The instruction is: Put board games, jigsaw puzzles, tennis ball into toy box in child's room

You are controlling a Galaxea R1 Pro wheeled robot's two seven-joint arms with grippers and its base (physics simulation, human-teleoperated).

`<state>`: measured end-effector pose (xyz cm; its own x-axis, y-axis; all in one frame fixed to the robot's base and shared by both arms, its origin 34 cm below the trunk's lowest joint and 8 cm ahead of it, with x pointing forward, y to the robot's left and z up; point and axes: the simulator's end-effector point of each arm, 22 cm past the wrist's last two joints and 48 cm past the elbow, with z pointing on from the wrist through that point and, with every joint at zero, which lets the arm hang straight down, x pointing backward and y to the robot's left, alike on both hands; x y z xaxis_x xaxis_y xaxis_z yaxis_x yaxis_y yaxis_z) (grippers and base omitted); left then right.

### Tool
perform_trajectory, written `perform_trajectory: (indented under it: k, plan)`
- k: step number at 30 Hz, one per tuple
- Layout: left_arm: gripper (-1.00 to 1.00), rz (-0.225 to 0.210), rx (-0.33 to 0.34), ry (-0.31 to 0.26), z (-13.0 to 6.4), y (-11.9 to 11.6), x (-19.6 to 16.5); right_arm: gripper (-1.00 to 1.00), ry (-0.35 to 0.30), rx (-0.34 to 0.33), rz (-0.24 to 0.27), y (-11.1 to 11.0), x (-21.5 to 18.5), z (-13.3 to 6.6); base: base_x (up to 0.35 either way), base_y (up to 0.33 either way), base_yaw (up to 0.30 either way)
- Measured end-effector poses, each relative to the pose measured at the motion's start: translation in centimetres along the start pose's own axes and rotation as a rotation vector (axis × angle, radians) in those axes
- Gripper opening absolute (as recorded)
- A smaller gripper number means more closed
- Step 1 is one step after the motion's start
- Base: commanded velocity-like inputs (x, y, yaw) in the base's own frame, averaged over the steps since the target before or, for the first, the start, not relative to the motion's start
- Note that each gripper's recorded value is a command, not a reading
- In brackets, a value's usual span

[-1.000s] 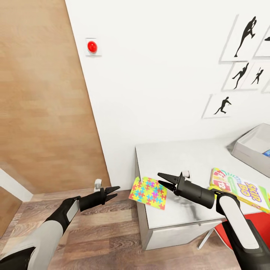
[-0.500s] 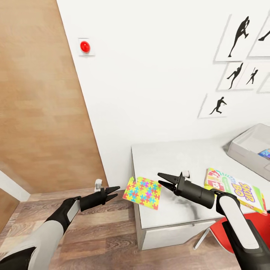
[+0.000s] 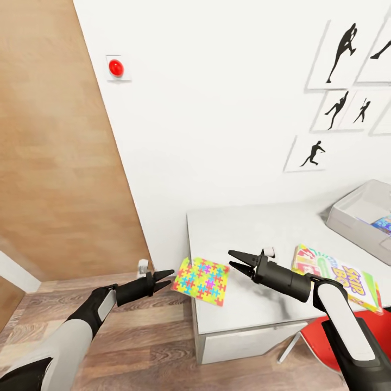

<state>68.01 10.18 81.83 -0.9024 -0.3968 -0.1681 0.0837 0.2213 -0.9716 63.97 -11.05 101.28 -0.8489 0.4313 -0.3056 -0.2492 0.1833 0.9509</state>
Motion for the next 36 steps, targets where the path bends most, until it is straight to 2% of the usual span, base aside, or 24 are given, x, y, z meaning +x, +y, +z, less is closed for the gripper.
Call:
perform_trajectory:
  k: [36]
  plan:
    - [1.0, -0.003, 0.006, -0.002, 0.25, 0.25, 0.11, 1.0, -0.002, 0.0, 0.0, -0.38, 0.01, 0.01, 0.003, -0.01, 0.0]
